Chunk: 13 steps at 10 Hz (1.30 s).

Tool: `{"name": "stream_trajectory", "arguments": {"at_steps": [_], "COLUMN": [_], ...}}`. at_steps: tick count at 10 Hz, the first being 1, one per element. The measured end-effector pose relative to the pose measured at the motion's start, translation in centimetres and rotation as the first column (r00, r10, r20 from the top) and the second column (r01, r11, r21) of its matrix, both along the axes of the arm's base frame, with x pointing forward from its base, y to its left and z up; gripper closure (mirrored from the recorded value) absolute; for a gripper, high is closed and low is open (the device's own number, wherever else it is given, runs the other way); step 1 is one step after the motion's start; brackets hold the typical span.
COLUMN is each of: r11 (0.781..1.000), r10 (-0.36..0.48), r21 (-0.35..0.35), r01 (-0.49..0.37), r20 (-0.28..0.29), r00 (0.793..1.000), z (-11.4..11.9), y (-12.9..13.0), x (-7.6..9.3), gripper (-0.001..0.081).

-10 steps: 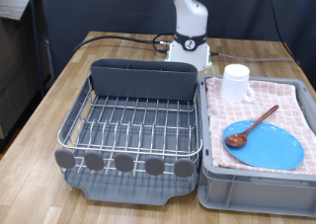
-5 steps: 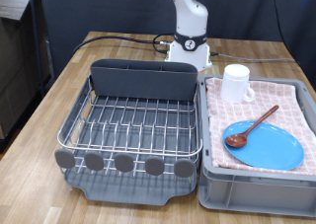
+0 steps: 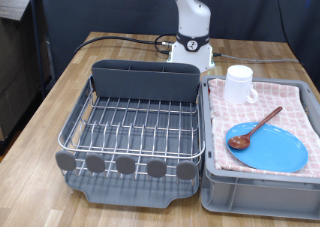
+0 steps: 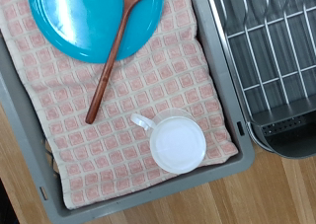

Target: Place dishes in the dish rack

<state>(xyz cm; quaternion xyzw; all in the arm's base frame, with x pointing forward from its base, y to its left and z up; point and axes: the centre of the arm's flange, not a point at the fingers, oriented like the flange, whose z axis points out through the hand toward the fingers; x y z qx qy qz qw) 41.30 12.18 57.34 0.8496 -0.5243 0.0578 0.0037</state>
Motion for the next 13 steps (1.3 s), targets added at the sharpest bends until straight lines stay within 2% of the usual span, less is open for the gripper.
{"name": "stream_trajectory", "arguments": {"at_steps": [2,4,7,10,11,13], "r11": [1.0,1.0,1.0,1.0,1.0,1.0], "r10": [0.006,0.029,0.001,-0.028,-0.025,-0.016], "r21": [-0.013,-0.01,-0.016,0.007,0.018,0.004], "r01": [-0.006,-0.029,0.0,0.028,0.023,0.016], "r20": [0.007,0.03,0.091,0.103,0.108,0.11], "r00": [1.0,0.999,0.996,0.994,0.994,0.994], "z": [-0.8,-2.9,-7.7,-12.6,-13.6,-13.5], "y": [1.5,2.3,3.1,4.4,4.7,4.6], "x": [0.6,1.9,3.7,4.4,4.9,4.9], "gripper": [0.0003,0.0003,0.0003,0.0003,0.0003,0.0003]}}
